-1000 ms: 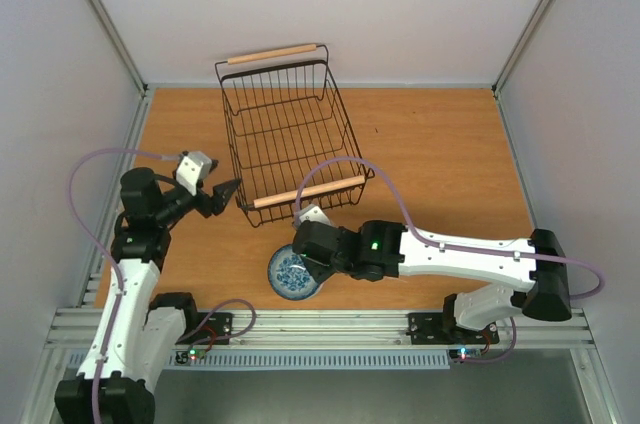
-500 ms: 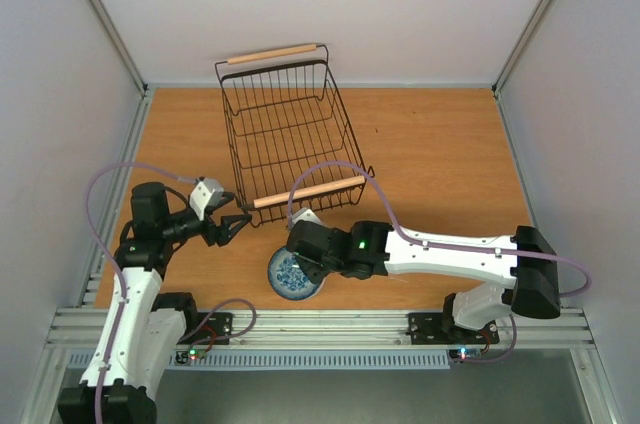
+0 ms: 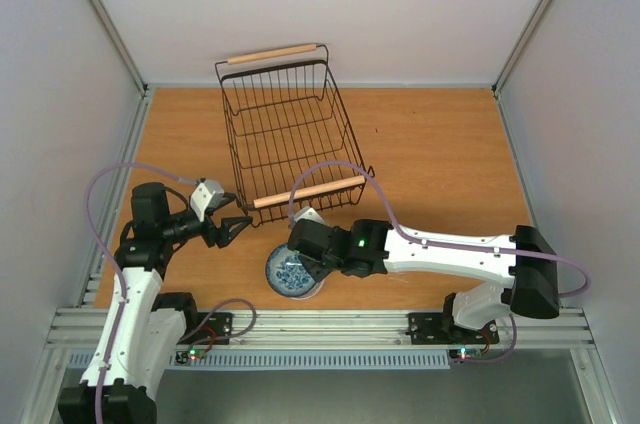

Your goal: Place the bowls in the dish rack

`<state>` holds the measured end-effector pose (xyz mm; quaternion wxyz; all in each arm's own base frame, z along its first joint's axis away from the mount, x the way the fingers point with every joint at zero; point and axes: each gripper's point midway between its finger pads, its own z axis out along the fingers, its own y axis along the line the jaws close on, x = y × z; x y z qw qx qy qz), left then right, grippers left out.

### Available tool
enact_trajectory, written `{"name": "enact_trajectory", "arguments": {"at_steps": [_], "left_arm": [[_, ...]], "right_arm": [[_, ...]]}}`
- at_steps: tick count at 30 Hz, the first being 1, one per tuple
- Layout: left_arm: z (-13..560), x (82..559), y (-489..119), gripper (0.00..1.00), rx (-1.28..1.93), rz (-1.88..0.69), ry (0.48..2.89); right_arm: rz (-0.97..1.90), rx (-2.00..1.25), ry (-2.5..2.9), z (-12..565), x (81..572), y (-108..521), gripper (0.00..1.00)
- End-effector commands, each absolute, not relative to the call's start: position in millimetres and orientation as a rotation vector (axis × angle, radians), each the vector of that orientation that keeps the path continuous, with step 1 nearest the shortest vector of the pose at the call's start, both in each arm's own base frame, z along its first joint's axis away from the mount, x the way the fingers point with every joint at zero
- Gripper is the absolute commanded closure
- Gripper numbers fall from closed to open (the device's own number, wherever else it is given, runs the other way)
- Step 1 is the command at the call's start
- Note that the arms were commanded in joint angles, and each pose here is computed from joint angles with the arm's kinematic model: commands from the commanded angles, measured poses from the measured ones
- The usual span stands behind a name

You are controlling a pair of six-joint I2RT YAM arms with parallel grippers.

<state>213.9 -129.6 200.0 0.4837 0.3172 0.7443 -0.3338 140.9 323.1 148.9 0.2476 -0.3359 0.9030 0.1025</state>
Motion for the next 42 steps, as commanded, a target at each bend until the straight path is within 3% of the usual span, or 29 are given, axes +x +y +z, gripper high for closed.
{"name": "enact_trajectory", "arguments": {"at_steps": [1, 13, 29, 42], "left_arm": [[195.8, 208.3, -132.4, 0.19, 0.793, -0.847, 1.807], [209.2, 209.3, -132.7, 0.16, 0.801, -0.846, 1.804], [202.3, 204.5, -134.1, 0.15, 0.814, -0.872, 1.825], [198.2, 202.3, -134.6, 0.14, 0.821, -0.879, 1.832]], "right_arm": [[0.294, -0.897, 2.419, 164.7, 143.7, 318.3, 0.97], [0.426, -1.0, 2.344, 199.9, 132.4, 325.9, 0.99], [0.383, -1.056, 2.4, 162.2, 133.8, 349.4, 0.98], [0.328, -1.046, 2.389, 167.9, 140.1, 346.8, 0.83]]}}
